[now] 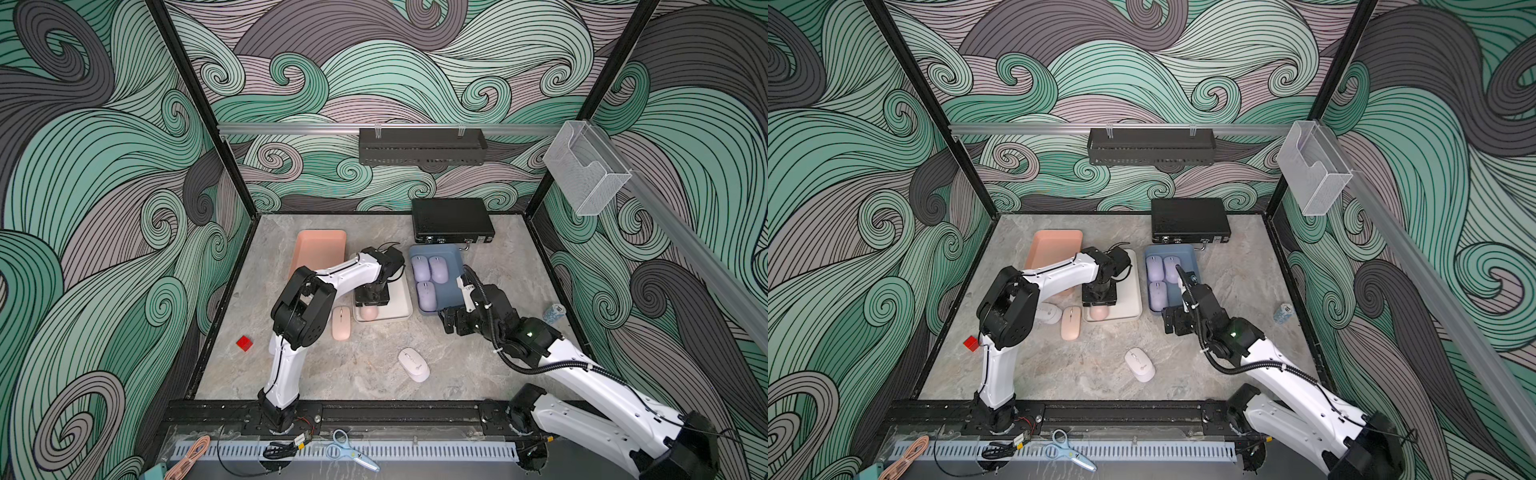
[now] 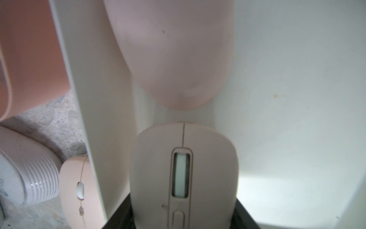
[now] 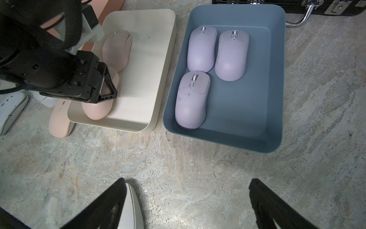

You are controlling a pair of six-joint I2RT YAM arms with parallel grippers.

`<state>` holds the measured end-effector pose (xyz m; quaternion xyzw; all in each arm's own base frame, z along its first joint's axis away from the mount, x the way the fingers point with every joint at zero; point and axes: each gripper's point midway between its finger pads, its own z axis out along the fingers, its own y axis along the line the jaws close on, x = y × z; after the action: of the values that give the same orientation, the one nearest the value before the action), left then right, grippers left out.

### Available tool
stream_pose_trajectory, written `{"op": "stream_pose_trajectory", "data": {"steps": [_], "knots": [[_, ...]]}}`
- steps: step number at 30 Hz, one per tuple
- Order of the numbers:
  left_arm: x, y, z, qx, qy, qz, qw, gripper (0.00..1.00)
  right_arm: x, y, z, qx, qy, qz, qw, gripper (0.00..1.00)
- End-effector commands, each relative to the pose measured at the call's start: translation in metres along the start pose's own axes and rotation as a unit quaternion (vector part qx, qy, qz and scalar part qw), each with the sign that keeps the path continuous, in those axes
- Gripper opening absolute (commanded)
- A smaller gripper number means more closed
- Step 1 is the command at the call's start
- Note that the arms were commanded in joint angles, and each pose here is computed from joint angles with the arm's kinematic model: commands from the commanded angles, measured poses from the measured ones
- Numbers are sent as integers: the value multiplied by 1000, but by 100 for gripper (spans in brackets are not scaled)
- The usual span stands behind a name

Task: Place the mice by color into the storage box
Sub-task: Place the mouse in the storage box, then pick up the mouse from the center of the board.

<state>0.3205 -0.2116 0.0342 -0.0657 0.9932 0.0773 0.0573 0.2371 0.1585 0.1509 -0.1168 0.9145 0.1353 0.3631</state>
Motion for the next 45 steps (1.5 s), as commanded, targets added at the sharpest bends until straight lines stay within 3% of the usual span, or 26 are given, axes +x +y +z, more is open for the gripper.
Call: {"op": "stream_pose_trajectory", "data": {"steps": [1,7,13,17,23,31,45], "knots": [[2,7,-4,-26,5,2,1000,62,-2,-1,-1,-2,-8,9,1000,96],[-5,9,-27,-24,-19,10,999,72,-2,0,-1,-4,-7,8,1000,96],[-17,2,-58,-3,-44,20,999,72,-2,0,-2,-5,-8,8,1000,96],[-42,0,-77,-6,-89,35,995,72,-2,-1,-1,-2,-11,8,1000,96],[-78,-10,-53,-23,-76,41,996,72,-1,0,2,-3,0,6,1000,96],[-94,-6,-14,-64,-53,33,996,75,-3,-1,-1,-1,-4,5,1000,97],[-93,16,-12,-108,-60,31,992,76,-2,-1,-2,-3,-5,7,1000,98]]}}
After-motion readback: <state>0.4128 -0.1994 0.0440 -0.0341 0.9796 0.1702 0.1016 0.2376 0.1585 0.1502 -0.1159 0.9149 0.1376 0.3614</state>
